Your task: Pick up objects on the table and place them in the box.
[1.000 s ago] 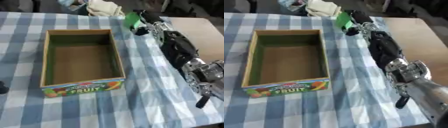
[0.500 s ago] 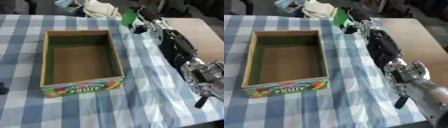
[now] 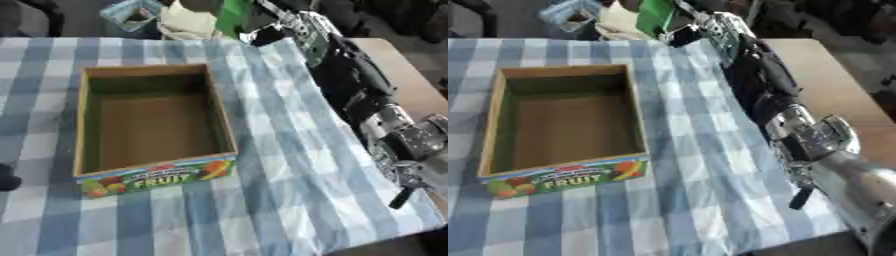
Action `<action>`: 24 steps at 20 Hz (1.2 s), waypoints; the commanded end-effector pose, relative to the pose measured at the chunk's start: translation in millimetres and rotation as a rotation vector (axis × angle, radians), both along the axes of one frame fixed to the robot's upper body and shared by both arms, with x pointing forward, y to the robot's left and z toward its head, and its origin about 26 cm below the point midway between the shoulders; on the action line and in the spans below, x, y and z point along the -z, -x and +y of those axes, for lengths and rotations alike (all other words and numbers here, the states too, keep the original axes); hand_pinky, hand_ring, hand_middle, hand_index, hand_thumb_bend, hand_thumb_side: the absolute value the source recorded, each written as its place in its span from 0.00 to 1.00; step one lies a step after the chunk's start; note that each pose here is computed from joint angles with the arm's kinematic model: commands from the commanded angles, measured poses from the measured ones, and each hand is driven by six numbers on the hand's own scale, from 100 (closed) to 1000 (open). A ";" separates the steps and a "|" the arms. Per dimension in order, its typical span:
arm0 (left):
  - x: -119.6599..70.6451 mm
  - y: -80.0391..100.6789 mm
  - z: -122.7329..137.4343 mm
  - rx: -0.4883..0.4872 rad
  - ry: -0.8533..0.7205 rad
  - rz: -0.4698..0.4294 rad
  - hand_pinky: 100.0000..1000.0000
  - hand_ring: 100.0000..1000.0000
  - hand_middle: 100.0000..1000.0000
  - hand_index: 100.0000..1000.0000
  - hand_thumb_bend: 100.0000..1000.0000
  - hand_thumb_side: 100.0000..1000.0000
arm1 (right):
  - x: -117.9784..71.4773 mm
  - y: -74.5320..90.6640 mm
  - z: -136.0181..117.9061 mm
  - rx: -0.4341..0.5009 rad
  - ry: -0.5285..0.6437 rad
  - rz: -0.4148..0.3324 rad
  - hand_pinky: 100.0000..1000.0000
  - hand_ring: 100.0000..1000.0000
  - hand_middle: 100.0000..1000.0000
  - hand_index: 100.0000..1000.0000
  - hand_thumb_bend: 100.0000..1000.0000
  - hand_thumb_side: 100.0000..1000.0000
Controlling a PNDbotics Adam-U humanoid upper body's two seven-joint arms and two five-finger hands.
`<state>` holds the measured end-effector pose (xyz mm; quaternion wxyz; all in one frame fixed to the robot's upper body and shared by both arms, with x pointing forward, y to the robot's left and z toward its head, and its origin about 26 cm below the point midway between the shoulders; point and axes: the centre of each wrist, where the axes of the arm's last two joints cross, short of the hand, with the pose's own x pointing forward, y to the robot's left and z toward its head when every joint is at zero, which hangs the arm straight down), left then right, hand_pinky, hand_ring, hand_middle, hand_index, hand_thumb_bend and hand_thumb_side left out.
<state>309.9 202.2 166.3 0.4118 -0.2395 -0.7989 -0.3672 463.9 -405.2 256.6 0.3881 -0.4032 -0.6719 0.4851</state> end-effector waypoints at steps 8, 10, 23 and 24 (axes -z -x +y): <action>-9.1 3.8 6.6 -0.002 0.032 -0.041 0.76 0.68 0.64 0.82 0.00 0.67 | -25.7 -0.8 79.2 -0.337 0.166 0.042 0.67 0.67 0.31 1.00 0.00 0.29; -9.5 4.6 8.0 0.002 0.035 -0.044 0.75 0.67 0.63 0.81 0.00 0.66 | -20.0 -1.2 89.0 -0.363 0.206 0.063 0.68 0.67 0.32 1.00 0.00 0.30; -13.4 8.7 14.4 0.031 0.072 -0.068 0.68 0.60 0.57 0.79 0.00 0.62 | 32.6 -4.7 135.2 -0.483 0.375 0.138 0.71 0.71 0.35 1.00 0.00 0.40; -14.1 8.8 14.6 0.031 0.081 -0.068 0.64 0.59 0.57 0.79 0.00 0.61 | 35.9 -4.8 140.1 -0.493 0.395 0.134 0.72 0.72 0.38 1.00 0.00 0.42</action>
